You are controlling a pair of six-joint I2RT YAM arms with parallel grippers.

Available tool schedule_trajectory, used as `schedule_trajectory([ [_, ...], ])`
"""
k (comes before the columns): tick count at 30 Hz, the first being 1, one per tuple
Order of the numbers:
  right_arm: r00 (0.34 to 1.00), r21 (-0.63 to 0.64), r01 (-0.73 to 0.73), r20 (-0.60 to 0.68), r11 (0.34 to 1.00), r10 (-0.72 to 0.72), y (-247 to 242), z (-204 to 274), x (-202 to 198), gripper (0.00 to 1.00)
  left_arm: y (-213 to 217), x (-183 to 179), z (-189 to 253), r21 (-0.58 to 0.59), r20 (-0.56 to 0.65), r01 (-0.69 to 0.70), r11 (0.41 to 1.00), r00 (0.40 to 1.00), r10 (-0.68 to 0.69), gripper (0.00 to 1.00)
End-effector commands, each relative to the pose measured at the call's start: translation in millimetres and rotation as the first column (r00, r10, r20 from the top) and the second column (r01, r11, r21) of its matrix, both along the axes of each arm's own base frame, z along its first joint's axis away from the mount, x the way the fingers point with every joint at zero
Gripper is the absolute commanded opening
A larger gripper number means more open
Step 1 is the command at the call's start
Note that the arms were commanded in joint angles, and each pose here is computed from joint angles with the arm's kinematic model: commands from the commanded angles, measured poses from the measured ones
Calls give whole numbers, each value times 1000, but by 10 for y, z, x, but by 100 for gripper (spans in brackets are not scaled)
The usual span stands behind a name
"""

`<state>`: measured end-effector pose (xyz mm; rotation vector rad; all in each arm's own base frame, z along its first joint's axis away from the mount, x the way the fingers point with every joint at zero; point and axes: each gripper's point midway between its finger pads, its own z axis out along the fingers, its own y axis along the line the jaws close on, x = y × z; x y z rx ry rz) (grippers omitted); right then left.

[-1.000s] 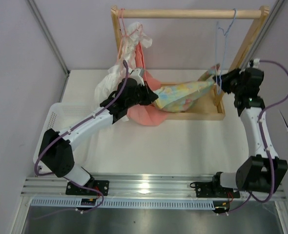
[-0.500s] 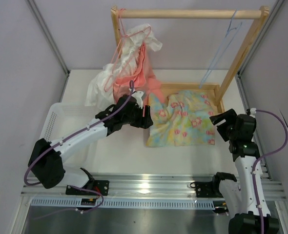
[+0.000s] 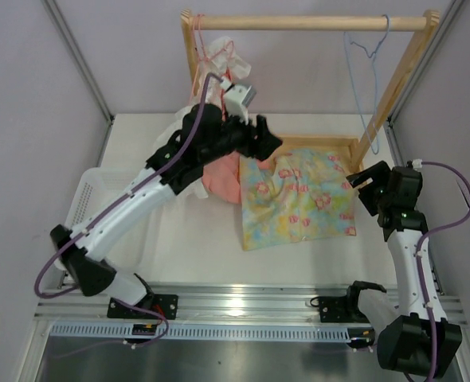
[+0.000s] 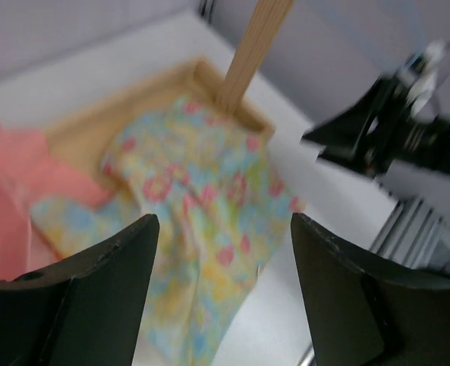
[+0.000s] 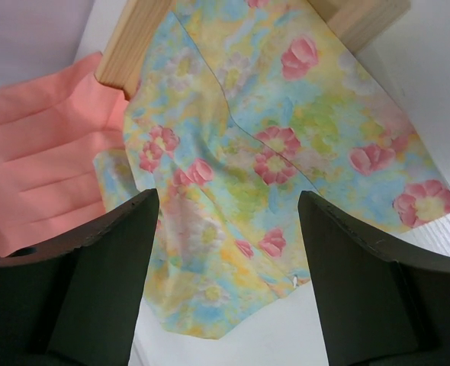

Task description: Place the skirt on the hanger

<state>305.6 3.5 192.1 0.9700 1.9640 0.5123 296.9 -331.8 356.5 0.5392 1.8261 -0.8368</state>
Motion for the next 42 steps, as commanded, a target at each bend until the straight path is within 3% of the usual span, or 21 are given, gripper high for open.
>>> schedule_trajectory([
  [1,997,-18,4,82,1000,-2,-59,277,147,79,-399,408,599,-107,135,-47,993,989,62,75],
  [2,997,-14,2,77,1000,-1,-58,270,158,79,-448,442,1122,-213,183,-49,976,979,90,75],
  [4,998,-12,1,61,1000,0,-68,231,201,78,-744,675,1010,-235,163,-51,971,982,91,75],
  [5,997,-28,11,72,1000,-9,-108,296,235,78,-771,682,1350,-314,186,-57,948,975,121,75],
  [6,997,-41,17,78,999,-13,-135,334,268,78,-845,727,1379,-337,185,-55,940,975,123,75],
  [7,997,-52,14,74,999,-10,-151,347,325,78,-989,818,1247,-336,164,-60,940,979,121,75],
  [8,995,-87,11,97,996,-3,-191,486,396,78,-1022,789,1421,-372,183,-48,927,975,124,76],
  [13,998,-123,-42,34,992,47,-192,517,626,76,-1289,817,1407,-430,189,-24,902,975,117,76],
  [24,987,-71,-161,4,984,162,308,62,50,76,-1603,679,1601,-550,242,-71,832,940,240,83],
  [31,998,-98,-58,-16,994,56,20,-30,-118,78,-1733,692,1569,-581,216,-114,806,933,288,86],
  [42,995,-56,-94,-22,994,93,86,-60,-154,79,-1923,801,1660,-678,269,-71,731,902,337,93],
])
